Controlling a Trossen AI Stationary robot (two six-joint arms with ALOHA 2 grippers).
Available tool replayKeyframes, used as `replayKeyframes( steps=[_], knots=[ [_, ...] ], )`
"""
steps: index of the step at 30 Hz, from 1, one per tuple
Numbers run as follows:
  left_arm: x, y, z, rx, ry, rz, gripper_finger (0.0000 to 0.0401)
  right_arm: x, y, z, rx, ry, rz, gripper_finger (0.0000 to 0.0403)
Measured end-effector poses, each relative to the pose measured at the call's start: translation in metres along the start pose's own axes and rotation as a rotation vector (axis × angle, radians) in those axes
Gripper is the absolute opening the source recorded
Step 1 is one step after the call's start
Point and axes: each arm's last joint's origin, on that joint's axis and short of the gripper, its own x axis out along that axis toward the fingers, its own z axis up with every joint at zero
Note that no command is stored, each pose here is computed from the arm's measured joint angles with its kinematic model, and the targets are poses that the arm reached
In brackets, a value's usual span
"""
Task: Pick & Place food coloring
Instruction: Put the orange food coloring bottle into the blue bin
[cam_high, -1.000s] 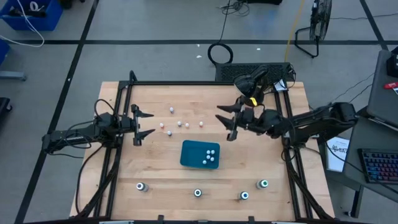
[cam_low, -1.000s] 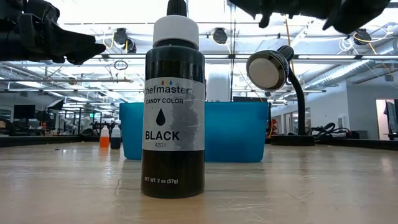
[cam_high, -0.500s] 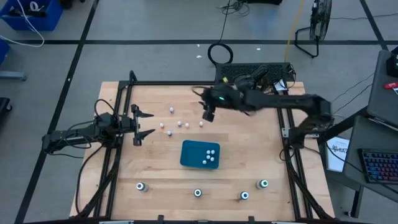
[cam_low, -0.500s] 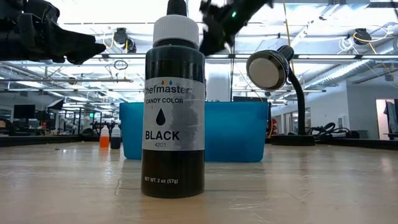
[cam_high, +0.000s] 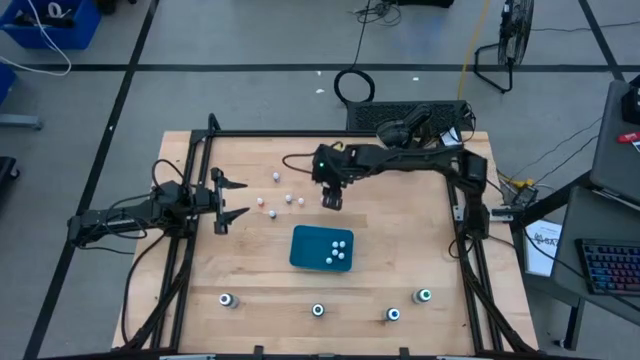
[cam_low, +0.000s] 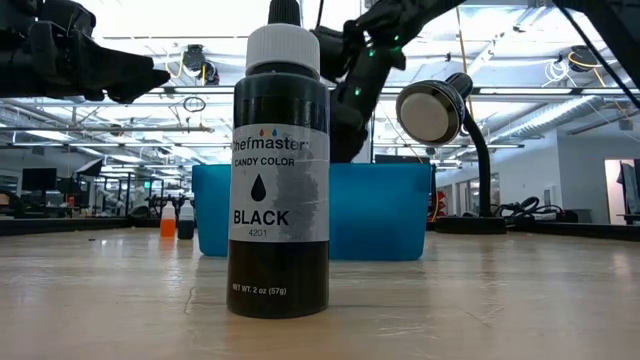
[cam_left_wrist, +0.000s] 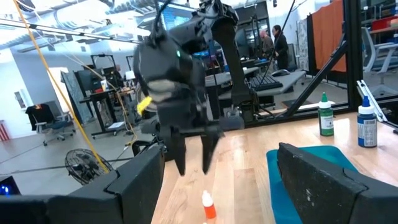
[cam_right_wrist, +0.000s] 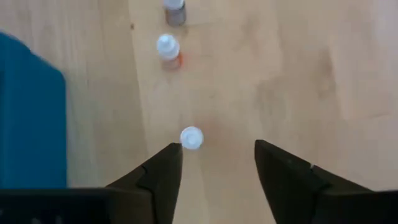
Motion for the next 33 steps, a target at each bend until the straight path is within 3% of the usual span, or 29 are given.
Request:
replayKeyframes(
  steps=[10, 22, 33],
  knots=[
    [0.0, 0.0, 0.0, 0.0, 0.0, 0.0, 0.0306, 0.034, 0.008, -0.005, -0.005, 0.064, 0.015, 0.0256],
    [0.0, 0.0, 0.0, 0.0, 0.0, 0.0, 0.0306, 0.07, 0.013, -0.014, 0.003, 0.114, 0.095, 0.0253],
    [0.0, 0.0, 0.0, 0.0, 0.0, 0.0, 0.0306, 0.07, 0.012, -0.013, -0.004, 0.103, 0.09, 0.0244]
  ],
)
